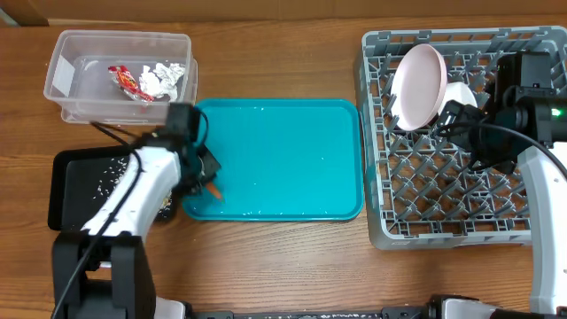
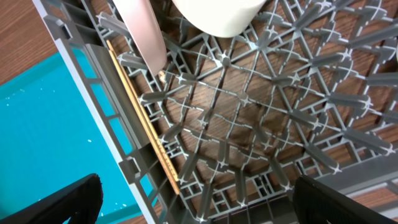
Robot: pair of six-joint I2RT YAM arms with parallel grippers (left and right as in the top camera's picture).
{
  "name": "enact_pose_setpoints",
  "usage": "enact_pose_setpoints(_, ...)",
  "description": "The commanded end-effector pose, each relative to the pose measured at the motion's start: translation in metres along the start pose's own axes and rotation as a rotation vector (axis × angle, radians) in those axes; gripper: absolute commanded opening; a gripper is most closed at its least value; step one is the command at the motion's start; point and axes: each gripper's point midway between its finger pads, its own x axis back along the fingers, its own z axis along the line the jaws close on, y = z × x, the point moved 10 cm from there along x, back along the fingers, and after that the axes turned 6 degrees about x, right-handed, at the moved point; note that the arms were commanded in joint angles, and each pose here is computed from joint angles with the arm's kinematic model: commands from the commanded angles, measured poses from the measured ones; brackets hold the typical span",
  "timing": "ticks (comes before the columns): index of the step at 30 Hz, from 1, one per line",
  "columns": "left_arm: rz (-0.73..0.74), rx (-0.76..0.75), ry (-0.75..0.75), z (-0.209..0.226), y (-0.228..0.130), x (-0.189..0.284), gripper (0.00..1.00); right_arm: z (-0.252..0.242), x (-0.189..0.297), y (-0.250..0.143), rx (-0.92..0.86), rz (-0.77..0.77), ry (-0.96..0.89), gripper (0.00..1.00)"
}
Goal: Sort waste into correct bins and load items into the dishwasher
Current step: 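Carry the carrot with left gripper onto the black tray and release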
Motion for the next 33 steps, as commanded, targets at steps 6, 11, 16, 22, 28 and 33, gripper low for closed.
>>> enact_pose_setpoints(6, -0.258, 0.086, 0.083, 0.027, 0.073, 0.074, 0.04, 0.000, 0.003, 0.002, 0.004, -0.014, 0.004, 1.00)
enact_pose_setpoints(11, -0.291, 0.258, 0.171, 0.078, 0.104, 0.073, 0.04, 0.000, 0.003, 0.002, 0.004, -0.013, 0.004, 1.00)
enact_pose_setpoints(16, -0.271, 0.389, 0.237, 0.119, 0.125, 0.061, 0.04, -0.001, 0.003, 0.000, 0.004, 0.001, 0.000, 1.00)
enact_pose_setpoints(22, -0.165, 0.469, 0.298, 0.148, 0.147, 0.009, 0.04, -0.001, 0.003, -0.001, 0.003, 0.012, -0.003, 1.00)
enact_pose_setpoints(28, -0.086, 0.450, 0.339, 0.153, 0.149, -0.027, 0.04, -0.001, 0.003, -0.001, 0.003, 0.012, -0.003, 1.00)
enact_pose_setpoints(33, -0.033, 0.439, 0.366, 0.155, 0.147, -0.045, 0.04, -0.001, 0.003, -0.001, 0.003, 0.013, -0.003, 1.00)
